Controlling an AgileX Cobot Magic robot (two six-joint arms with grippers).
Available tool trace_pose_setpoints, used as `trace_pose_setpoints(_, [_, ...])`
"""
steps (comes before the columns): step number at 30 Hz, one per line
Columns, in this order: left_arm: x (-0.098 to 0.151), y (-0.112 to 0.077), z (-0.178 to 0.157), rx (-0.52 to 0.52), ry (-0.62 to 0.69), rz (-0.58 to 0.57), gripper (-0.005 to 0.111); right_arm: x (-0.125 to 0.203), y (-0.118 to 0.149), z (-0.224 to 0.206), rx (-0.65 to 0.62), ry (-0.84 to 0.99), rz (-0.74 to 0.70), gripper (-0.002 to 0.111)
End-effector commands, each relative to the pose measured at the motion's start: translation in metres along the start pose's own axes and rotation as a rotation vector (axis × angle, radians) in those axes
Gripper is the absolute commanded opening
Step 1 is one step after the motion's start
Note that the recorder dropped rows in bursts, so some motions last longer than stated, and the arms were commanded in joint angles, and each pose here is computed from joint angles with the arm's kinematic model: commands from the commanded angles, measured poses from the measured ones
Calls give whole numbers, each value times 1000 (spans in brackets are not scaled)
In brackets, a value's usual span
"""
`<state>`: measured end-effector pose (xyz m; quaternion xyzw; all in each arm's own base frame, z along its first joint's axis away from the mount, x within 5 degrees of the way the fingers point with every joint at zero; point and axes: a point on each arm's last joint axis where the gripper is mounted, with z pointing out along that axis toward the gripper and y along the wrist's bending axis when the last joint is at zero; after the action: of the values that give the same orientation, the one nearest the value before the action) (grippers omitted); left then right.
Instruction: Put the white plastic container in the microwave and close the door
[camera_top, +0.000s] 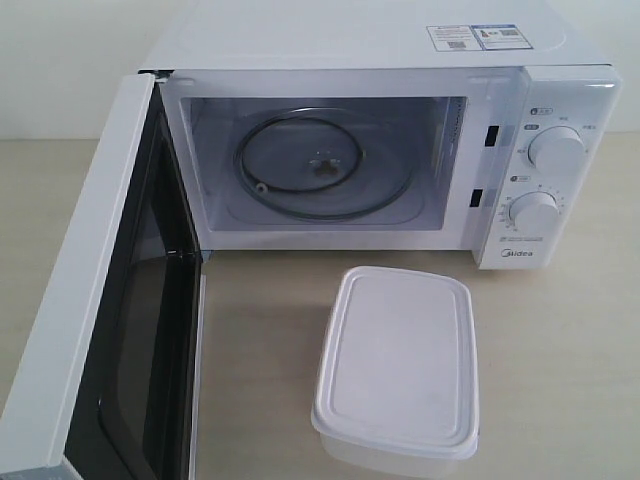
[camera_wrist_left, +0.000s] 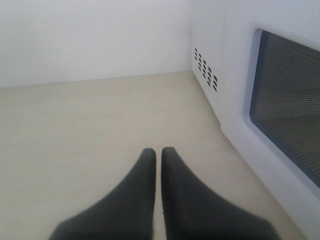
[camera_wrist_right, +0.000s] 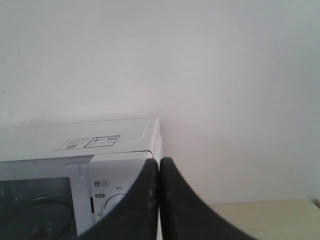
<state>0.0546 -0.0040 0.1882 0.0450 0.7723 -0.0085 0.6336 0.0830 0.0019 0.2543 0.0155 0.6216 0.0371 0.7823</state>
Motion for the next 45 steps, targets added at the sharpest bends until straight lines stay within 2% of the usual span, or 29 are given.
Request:
trace_pose_setpoints(1, [0, 0, 0, 1, -8, -9, 4, -4, 0, 1, -1, -21, 22, 0])
trace_pose_setpoints(15, [0, 0, 0, 1, -8, -9, 4, -1, 0, 4, -2, -6, 38, 0])
trace_pose_setpoints(19, [0, 0, 0, 1, -8, -9, 4, 5, 0, 15, -3, 30, 82, 0])
trace_pose_setpoints(24, [0, 0, 0, 1, -8, -9, 4, 15, 6, 33, -74, 56, 65, 0])
trace_pose_setpoints(32, [0, 0, 0, 1, -8, -9, 4, 45, 11, 60, -149, 151, 51, 0])
trace_pose_setpoints(37, [0, 0, 0, 1, -8, -9, 4, 66, 17, 72, -241, 187, 19, 0])
trace_pose_setpoints(45, [0, 0, 0, 1, -8, -9, 4, 102, 17, 80, -255, 324, 61, 0])
